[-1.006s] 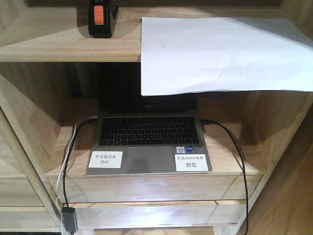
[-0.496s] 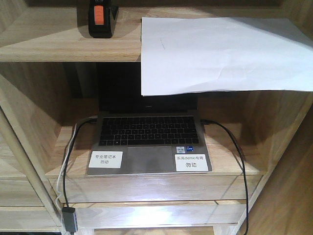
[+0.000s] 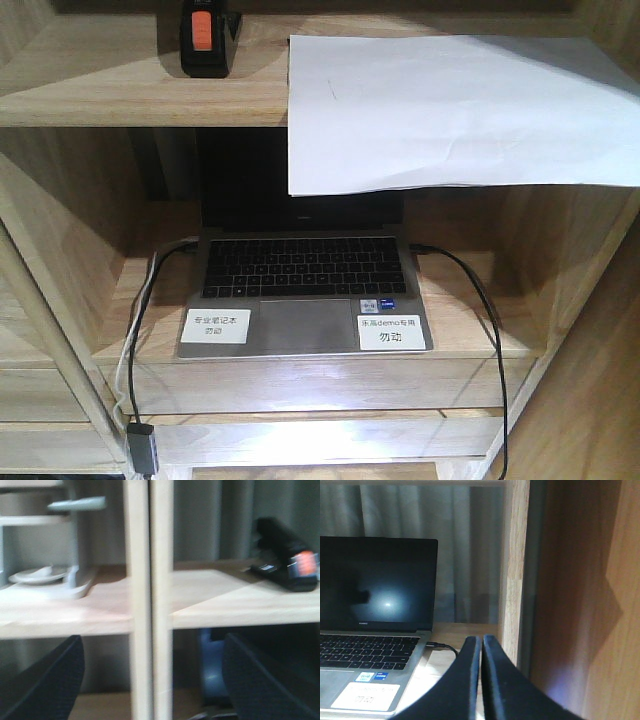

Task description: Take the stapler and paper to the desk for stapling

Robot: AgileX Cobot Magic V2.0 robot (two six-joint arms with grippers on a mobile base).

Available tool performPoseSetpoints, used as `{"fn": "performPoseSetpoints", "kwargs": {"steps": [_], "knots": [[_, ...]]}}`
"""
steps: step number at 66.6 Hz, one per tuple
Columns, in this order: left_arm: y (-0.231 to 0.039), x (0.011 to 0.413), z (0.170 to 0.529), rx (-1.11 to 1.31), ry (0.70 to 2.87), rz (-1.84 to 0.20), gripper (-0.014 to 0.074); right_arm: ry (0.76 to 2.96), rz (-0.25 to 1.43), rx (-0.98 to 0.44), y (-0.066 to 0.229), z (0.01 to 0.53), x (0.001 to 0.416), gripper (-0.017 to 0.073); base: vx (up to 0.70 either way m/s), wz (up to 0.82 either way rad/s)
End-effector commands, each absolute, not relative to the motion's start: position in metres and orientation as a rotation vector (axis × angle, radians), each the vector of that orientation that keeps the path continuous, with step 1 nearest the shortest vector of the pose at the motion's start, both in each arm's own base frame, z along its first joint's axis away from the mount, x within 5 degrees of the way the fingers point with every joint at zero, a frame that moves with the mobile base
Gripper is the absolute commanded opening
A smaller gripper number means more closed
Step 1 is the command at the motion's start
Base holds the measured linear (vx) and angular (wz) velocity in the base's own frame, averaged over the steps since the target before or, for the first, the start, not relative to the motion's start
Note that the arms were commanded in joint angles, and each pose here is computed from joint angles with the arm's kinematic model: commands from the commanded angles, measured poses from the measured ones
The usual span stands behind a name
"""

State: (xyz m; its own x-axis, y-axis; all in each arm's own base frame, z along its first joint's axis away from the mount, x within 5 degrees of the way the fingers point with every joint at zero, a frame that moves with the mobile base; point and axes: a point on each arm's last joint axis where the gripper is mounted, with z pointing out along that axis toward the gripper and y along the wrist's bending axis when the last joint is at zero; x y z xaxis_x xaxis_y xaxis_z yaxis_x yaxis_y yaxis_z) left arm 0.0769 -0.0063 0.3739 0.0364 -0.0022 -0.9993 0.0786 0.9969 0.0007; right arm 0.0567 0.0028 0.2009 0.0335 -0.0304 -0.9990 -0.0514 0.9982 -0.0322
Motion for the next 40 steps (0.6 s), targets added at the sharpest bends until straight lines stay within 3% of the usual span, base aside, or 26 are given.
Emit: {"fn": "performPoseSetpoints", "kwargs": {"steps": [1,16,40], "knots": [[-0.01,0.078,0.394,0.077,1.422,-0.118,0.0551,1.453,0.009,-0.07,0.003,0.207,0.055,-0.0009,0.0,0.0],[-0.028,0.101,0.417,0.193,1.468,-0.227,0.0551,1.453,0.009,-0.07,0.003,0.207,0.055,-0.0009,0.0,0.0],[-0.071,0.172,0.464,0.291,1.487,-0.332,0.0551,1.453,0.009,-0.07,0.003,0.207,0.055,-0.0009,0.0,0.0]]}}
